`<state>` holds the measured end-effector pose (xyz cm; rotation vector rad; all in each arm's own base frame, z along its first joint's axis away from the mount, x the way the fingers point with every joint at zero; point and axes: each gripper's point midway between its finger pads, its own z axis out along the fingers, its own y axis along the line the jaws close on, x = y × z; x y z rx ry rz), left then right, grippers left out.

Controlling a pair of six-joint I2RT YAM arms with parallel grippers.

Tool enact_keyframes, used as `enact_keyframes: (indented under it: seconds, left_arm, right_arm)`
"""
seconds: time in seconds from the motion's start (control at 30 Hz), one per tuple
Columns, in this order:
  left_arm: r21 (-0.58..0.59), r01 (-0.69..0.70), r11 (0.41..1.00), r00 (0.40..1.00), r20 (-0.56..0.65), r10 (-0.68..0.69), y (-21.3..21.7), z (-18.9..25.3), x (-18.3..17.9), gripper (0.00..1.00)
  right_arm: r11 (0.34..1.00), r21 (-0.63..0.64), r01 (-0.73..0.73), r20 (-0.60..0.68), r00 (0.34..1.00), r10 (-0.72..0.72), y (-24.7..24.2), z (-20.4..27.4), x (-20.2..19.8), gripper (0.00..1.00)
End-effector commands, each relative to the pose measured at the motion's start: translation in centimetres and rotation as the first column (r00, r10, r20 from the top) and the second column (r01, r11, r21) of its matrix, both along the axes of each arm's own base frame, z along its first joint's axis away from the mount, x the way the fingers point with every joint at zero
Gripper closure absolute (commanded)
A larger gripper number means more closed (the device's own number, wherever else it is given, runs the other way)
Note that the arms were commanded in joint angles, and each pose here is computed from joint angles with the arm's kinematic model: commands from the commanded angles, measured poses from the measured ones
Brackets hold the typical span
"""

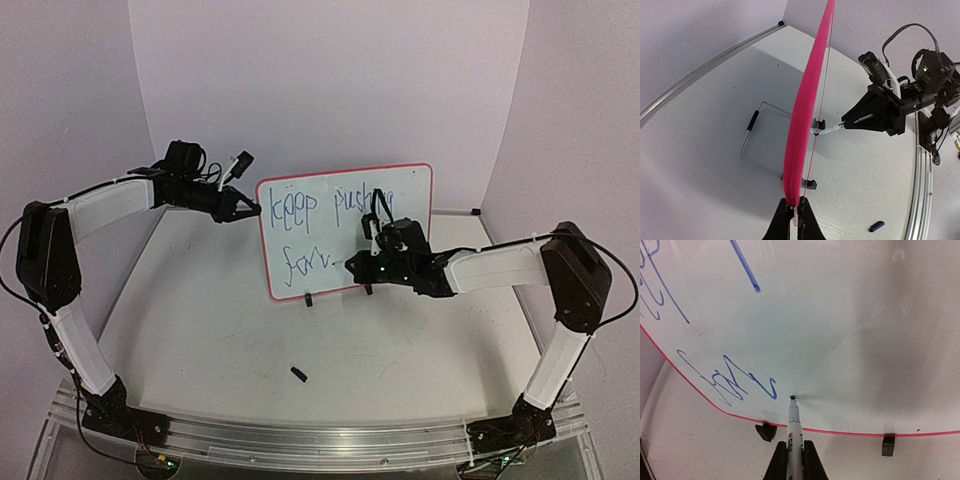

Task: Write a sentence on the whiteboard
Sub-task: Write a sentence on the whiteboard stand.

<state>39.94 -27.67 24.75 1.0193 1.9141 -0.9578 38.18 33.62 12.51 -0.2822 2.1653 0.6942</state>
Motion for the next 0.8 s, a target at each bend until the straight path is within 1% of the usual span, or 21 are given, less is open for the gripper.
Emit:
enact_keyframes:
  seconds: [0.0, 0.17, 0.3, 0.43, 0.6, 0.77]
  left_arm:
    - [0.035, 0.019, 0.999, 0.999, -0.034, -0.018, -0.4, -0.4, -1.4, 1.00]
    - [0.035, 0.019, 0.999, 0.999, -0.033, -0.018, -0.4, -0.4, -1.4, 1.00]
    - [0.034, 0.019, 0.999, 0.999, -0.030, -0.018, -0.4, -0.3, -1.4, 1.00]
    - [0.033, 0.020, 0.999, 0.999, -0.032, -0.019, -0.4, -0.3, -1.4, 1.00]
    - [0.034, 0.020, 0.999, 0.999, -0.032, -0.019, -0.4, -0.3, -1.4, 1.00]
    - [0.034, 0.021, 0.999, 0.999, -0.033, -0.020, -0.4, -0.3, -1.4, 1.00]
  right_arm:
    - [0.996, 0.046, 0.073, 0.094, 0.993, -0.077, -0.6, 4.3, 1.7, 1.00]
    - [0.994, 0.068, 0.081, 0.134, 0.987, -0.089, -1.1, 6.6, 1.5, 1.00]
    - [0.995, 0.072, 0.076, 0.149, 0.985, -0.086, -1.1, 7.5, 1.5, 1.00]
    - [0.997, 0.062, 0.040, 0.133, 0.990, -0.048, -0.6, 7.0, 1.2, 1.00]
    - [0.996, 0.065, -0.066, 0.110, 0.992, 0.059, 0.6, 6.1, -0.4, 1.00]
    - [0.995, 0.058, -0.084, 0.082, 0.993, 0.079, 1.0, 5.0, -0.8, 1.00]
